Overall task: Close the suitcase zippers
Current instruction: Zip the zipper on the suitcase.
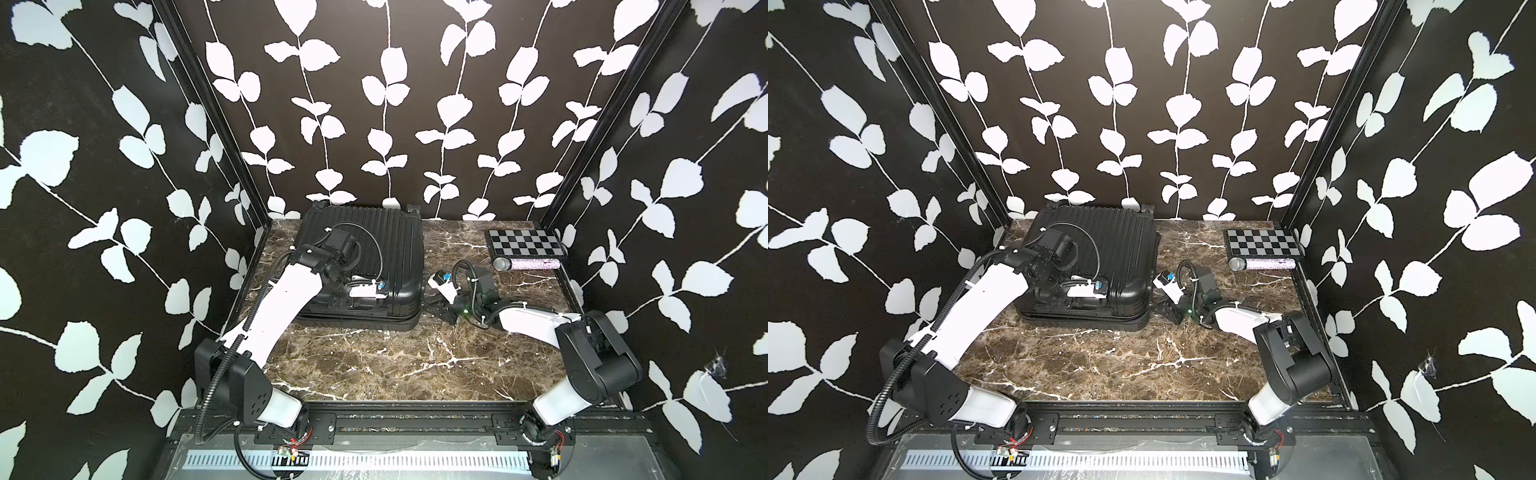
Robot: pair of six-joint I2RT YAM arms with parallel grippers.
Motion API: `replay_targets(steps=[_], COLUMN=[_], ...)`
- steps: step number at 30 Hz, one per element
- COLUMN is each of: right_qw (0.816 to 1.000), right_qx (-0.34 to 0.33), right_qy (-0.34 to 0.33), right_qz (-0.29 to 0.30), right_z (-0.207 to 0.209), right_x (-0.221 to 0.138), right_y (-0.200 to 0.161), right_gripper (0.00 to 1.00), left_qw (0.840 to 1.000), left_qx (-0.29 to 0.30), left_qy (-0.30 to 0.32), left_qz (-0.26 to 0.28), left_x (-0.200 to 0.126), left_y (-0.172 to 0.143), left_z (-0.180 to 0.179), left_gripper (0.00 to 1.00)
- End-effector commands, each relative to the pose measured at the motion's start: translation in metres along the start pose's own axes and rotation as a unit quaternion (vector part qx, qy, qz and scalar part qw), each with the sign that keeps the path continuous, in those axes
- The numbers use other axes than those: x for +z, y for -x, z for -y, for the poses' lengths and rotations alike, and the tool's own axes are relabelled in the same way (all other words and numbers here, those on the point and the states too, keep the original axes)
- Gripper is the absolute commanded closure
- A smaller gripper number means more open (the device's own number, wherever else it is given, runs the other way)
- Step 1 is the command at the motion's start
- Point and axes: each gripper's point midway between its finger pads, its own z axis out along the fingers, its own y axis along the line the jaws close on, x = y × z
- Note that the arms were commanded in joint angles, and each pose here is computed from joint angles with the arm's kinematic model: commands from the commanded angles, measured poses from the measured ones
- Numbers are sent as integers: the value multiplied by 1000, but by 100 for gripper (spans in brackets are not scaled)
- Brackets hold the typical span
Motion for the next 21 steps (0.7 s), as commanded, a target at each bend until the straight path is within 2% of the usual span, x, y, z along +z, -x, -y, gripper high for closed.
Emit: replay_targets(steps=[1,3,9,14,21], right_qw=[1000,1000,999,997,988], right_qx=[-16,-20,-33,-50,-81], right_qy=[-15,-13,-2,-47,-131], right_qz=[6,9,18,31,30], right_z=[4,2,-7,-2,11], right_x=[3,2,4,4,1], right_y=[1,1,5,8,10], right_gripper=[83,86,87,68,65], left_qw=[998,998,998,998,997], left_qx=[18,18,15,15,15], left_qy=[50,50,49,50,53], left_qz=[45,46,47,47,47], left_x=[-26,-26,-26,-26,-27], left_y=[17,17,17,18,18], left_z=[-8,-9,-8,-9,-10], left_gripper=[97,97,96,96,96])
